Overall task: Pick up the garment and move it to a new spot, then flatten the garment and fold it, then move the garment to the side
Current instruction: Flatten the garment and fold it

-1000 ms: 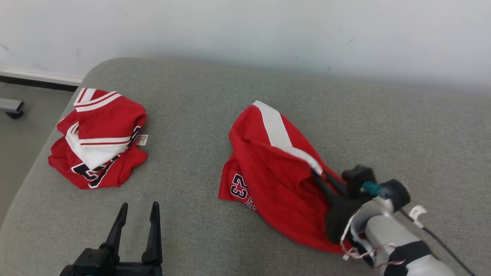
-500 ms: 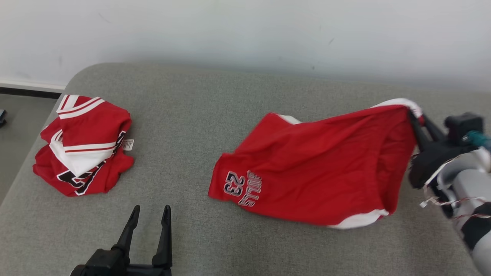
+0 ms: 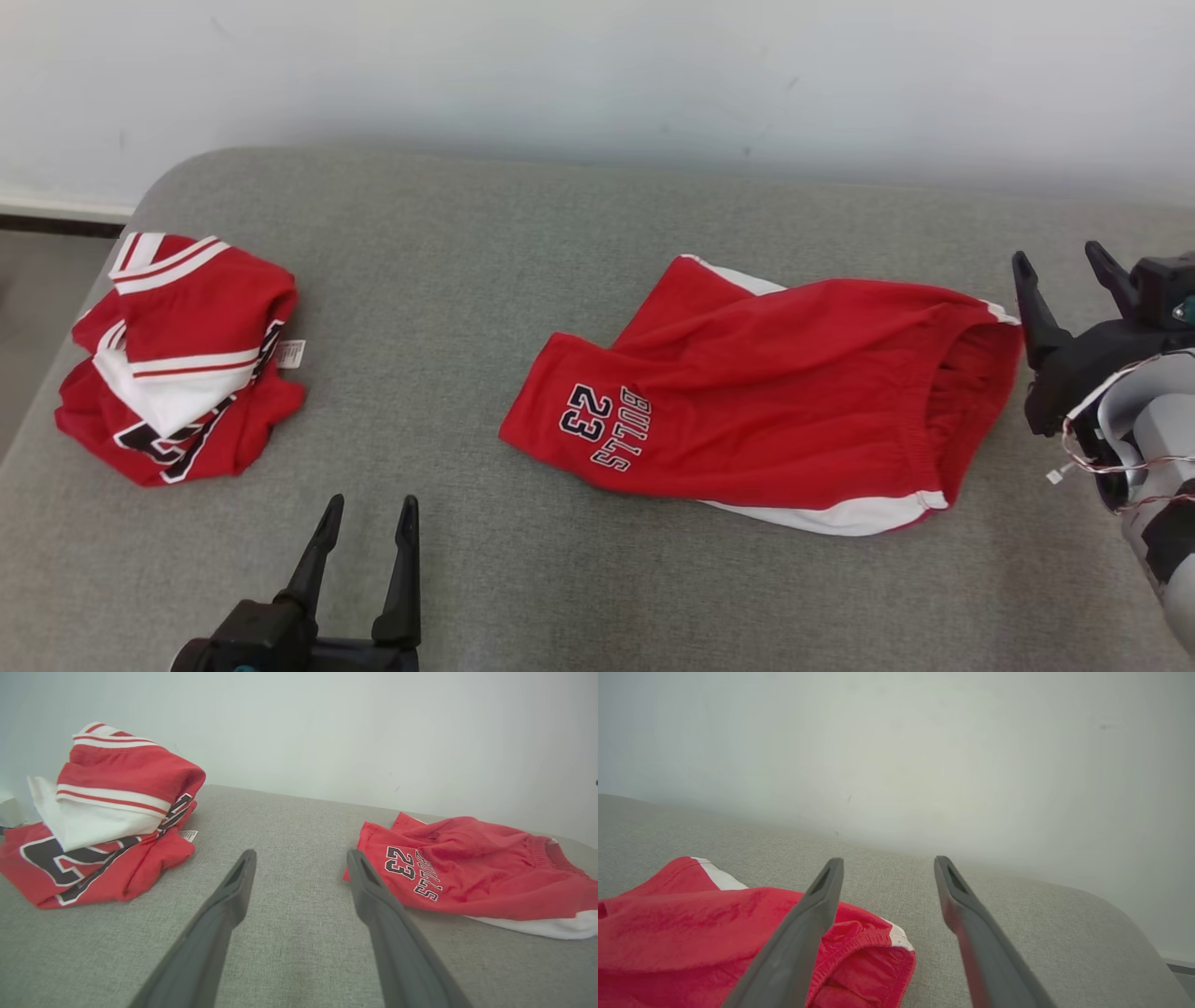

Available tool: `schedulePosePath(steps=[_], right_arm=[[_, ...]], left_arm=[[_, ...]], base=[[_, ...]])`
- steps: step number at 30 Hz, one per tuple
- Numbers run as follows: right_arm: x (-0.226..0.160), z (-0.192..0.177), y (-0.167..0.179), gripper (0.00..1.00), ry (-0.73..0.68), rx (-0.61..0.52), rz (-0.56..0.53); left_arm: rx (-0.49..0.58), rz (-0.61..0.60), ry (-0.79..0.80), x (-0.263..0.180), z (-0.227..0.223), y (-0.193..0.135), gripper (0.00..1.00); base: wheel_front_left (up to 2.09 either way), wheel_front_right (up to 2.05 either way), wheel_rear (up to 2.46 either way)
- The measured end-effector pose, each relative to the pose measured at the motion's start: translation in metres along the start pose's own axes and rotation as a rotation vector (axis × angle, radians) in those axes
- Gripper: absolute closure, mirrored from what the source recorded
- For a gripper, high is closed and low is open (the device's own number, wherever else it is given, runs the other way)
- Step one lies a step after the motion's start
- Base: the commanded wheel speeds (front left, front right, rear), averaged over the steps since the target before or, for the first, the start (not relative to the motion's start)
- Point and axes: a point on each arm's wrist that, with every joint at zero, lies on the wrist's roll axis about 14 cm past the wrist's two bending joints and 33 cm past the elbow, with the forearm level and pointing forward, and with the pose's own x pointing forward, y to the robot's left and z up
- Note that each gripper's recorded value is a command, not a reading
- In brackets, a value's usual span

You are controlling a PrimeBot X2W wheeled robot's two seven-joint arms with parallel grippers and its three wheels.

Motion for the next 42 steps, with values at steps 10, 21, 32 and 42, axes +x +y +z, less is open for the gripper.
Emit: schedulePosePath(steps=[10,21,32,42], right_arm=[[-0.034,0.041,0.005,0.0,-0.197,0.045,0.009],[-0.1,0.026,0.03,0.0,-0.288,0.114,-0.001],[-0.153,0.011,0.042,0.0,-0.316,0.191,-0.06],[-0.178,-0.013,0.051,0.0,-0.268,0.251,-0.097]], left_arm=[[0.016,-0.045,-0.036,0.009,0.011,-0.01,0.0],[0.032,-0.064,-0.06,0.012,0.02,-0.013,0.0],[0.051,-0.091,-0.065,0.01,0.021,-0.019,0.0],[0.079,-0.087,-0.054,0.004,0.019,-0.014,0.0]], base=[[0.0,0.0,0.0],[0.0,0.0,0.0],[0.0,0.0,0.0],[0.0,0.0,0.0]])
